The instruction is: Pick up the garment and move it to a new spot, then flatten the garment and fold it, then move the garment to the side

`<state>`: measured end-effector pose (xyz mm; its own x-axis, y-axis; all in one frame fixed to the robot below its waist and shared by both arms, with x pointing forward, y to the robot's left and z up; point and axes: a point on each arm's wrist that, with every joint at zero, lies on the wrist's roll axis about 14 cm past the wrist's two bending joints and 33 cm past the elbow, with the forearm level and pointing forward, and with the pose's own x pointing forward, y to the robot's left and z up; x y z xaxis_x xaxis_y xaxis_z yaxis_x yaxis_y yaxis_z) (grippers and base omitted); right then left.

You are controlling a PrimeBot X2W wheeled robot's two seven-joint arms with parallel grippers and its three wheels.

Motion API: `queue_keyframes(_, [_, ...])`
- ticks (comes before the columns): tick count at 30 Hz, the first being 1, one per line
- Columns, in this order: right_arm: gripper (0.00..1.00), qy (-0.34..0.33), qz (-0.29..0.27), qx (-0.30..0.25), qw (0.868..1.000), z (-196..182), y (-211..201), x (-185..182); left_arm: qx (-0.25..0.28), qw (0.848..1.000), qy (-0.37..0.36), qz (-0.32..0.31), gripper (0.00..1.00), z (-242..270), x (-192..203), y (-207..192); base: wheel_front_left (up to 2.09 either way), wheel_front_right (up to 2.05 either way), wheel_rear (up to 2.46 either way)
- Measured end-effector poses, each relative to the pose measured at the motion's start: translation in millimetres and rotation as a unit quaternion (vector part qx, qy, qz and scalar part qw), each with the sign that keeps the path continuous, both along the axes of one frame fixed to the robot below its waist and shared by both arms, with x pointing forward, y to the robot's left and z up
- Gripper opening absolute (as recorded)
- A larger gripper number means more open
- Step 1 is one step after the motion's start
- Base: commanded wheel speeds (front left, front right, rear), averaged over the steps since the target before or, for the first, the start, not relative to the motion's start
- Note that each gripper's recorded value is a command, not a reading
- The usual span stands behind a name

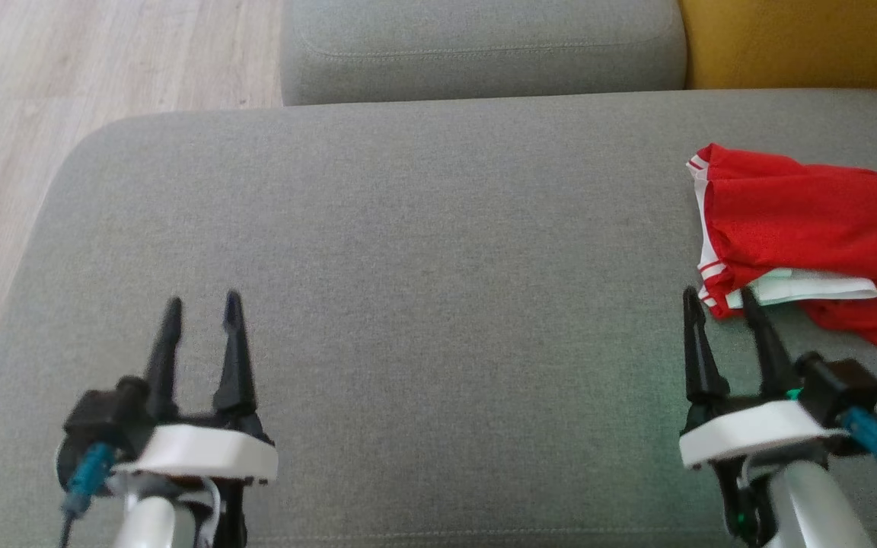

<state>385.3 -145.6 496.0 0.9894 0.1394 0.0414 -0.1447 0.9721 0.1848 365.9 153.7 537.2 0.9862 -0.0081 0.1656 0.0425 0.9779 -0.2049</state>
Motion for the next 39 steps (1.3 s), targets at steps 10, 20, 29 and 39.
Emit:
queue_keyframes(10, [0.00, 0.076, -0.011, 0.026, 0.997, -44, -4, -22, -0.029, 0.997, 0.076, 0.005, 0.00, -46, -15, 3, 0.00, 0.00, 0.00])
queue_keyframes(20, [0.00, 0.088, -0.031, 0.078, 0.993, -45, -12, -21, -0.084, 0.992, 0.095, 0.004, 0.00, -53, -15, 5, 0.00, 0.00, 0.00])
queue_keyframes(29, [0.00, 0.096, -0.046, 0.127, 0.986, -45, -19, -20, -0.133, 0.985, 0.110, 0.005, 0.00, -58, -13, 7, 0.00, 0.00, 0.00])
queue_keyframes(39, [0.00, 0.105, -0.059, 0.180, 0.976, -45, -24, -20, -0.188, 0.975, 0.118, 0.006, 0.00, -60, -11, 11, 0.00, 0.00, 0.00])
